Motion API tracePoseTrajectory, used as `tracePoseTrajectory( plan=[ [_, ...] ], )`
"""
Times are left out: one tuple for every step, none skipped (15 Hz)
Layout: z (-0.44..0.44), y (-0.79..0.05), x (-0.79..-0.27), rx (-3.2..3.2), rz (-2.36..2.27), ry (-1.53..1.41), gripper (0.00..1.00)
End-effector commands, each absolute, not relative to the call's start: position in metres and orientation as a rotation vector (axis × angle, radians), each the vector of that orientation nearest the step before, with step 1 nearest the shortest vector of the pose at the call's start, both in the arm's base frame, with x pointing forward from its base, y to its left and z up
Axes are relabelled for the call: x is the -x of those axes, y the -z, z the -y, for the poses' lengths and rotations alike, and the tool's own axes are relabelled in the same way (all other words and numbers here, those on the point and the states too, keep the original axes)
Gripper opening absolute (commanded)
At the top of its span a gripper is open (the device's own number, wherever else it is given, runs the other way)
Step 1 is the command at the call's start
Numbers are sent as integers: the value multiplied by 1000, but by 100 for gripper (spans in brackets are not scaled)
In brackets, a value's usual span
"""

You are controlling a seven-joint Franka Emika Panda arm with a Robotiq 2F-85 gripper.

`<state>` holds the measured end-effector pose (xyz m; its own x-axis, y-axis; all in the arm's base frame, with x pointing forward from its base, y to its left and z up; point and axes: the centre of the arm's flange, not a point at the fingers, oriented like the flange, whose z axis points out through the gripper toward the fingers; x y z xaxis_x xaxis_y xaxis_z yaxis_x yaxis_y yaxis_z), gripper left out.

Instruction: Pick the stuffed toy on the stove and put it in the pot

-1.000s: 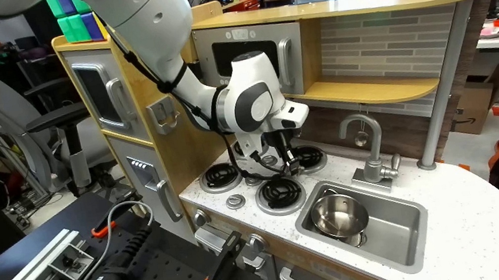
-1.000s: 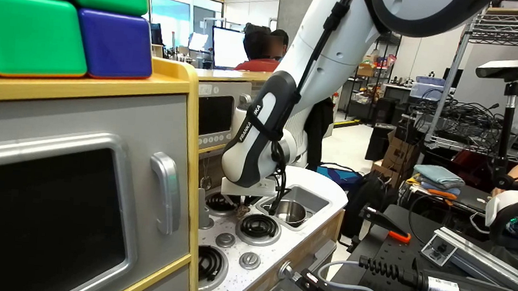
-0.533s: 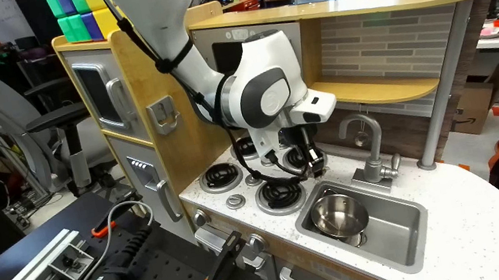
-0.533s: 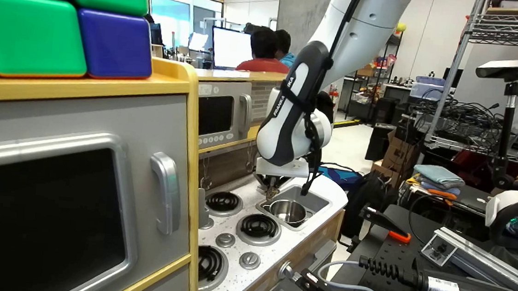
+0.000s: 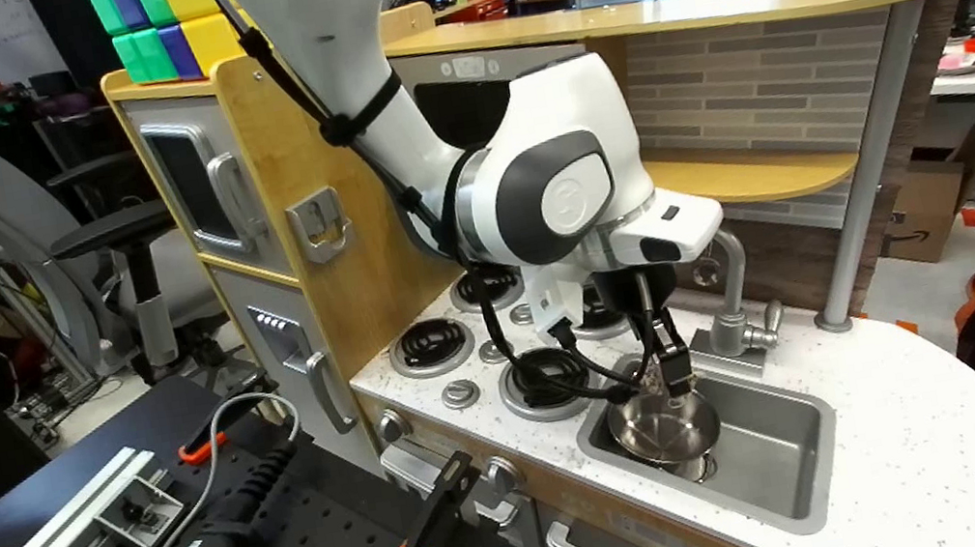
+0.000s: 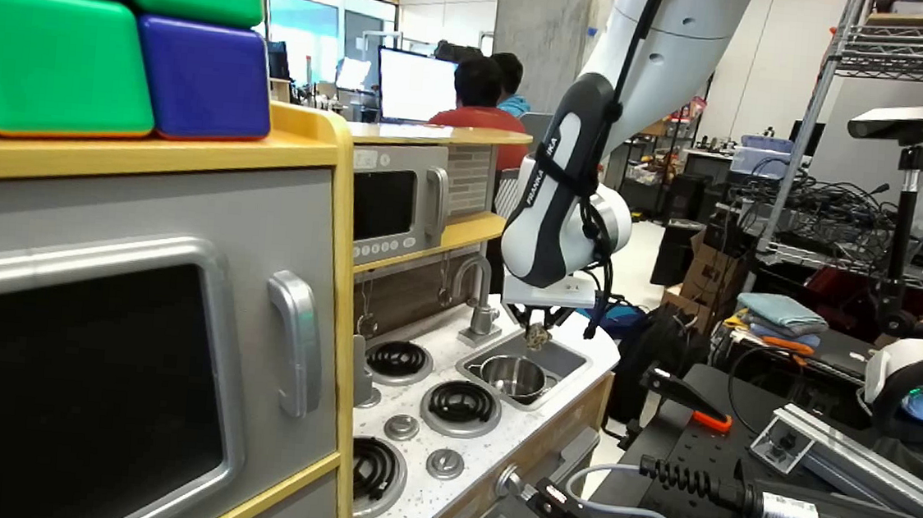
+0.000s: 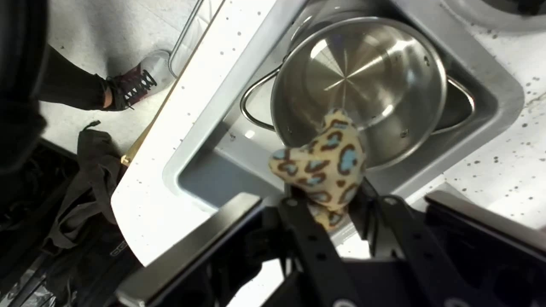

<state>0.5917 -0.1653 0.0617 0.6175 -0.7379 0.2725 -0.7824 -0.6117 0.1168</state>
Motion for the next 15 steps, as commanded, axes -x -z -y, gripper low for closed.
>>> tracePoseTrajectory(
  plan=[
    [155,-65,-591,-2660,1284,-229,62],
    [151,-66,-590,-2669,1284,-230,69],
    [148,-70,-588,-2683,1281,-227,76],
    [146,-73,-587,-2696,1280,-231,84],
    [145,-78,-584,-2710,1279,-221,90],
    [144,-85,-579,-2719,1274,-195,99],
    [143,-93,-572,-2735,1254,-151,100],
    [143,-101,-565,-2754,1232,-97,100],
    [143,-110,-557,-2781,1200,-23,100],
    [143,-118,-550,-2805,1171,46,100],
    [143,-130,-545,-2831,1149,122,100],
    [143,-140,-541,-2858,1124,189,100],
    [143,-149,-541,-2854,1147,280,100],
    [143,-114,-554,-2814,1131,153,100],
    [143,-126,-550,-2824,1131,208,100]
  ],
)
